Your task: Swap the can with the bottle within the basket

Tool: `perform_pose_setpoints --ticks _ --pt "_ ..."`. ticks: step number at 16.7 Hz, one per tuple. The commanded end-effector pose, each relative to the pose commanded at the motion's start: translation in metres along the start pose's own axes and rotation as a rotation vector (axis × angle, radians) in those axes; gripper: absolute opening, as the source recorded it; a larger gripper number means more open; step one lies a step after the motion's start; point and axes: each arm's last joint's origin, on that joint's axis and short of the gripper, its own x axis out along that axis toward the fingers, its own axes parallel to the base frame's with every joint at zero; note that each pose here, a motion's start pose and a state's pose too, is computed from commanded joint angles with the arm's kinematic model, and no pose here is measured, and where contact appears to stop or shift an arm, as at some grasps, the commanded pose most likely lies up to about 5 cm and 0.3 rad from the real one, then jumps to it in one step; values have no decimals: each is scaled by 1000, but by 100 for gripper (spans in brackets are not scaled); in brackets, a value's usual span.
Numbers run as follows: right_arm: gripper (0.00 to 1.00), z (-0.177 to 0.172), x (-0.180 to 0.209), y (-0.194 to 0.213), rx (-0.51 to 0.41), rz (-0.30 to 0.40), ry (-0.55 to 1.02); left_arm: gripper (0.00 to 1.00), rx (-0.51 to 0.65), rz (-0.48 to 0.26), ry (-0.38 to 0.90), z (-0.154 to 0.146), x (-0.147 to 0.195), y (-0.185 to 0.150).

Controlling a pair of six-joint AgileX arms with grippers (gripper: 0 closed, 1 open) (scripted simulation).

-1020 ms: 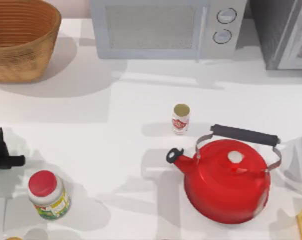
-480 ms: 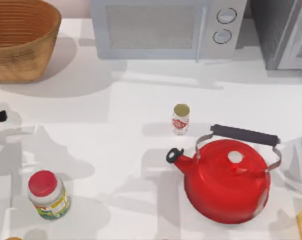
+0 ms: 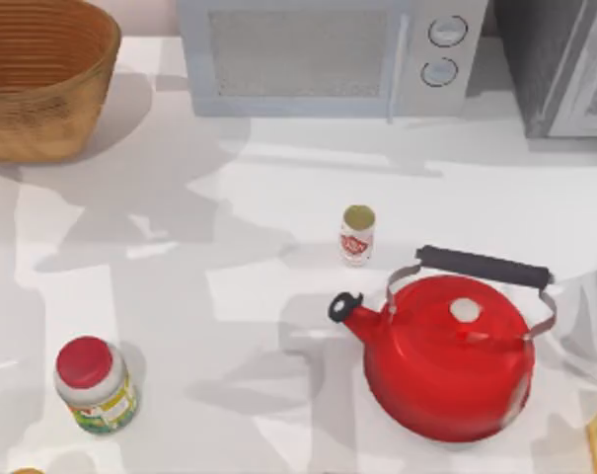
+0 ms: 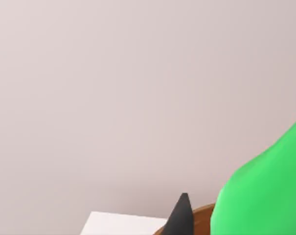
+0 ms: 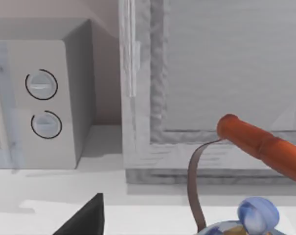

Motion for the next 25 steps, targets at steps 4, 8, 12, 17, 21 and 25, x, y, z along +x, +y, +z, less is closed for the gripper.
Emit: perform_pose_setpoints --ticks 4,8,12,17,21,25 --pt "100 0 0 0 0 0 0 0 -5 -78 118 50 26 -14" --pt "100 0 0 0 0 0 0 0 -10 -170 194 83 37 -33" --pt "100 0 0 0 0 0 0 0 -12 -210 223 89 39 -41" --pt "100 0 0 0 0 0 0 0 -11 -204 221 87 41 -39" --pt "100 0 0 0 0 0 0 0 -11 -205 222 76 57 -43" --pt "100 0 0 0 0 0 0 0 -11 -207 223 64 71 -47"
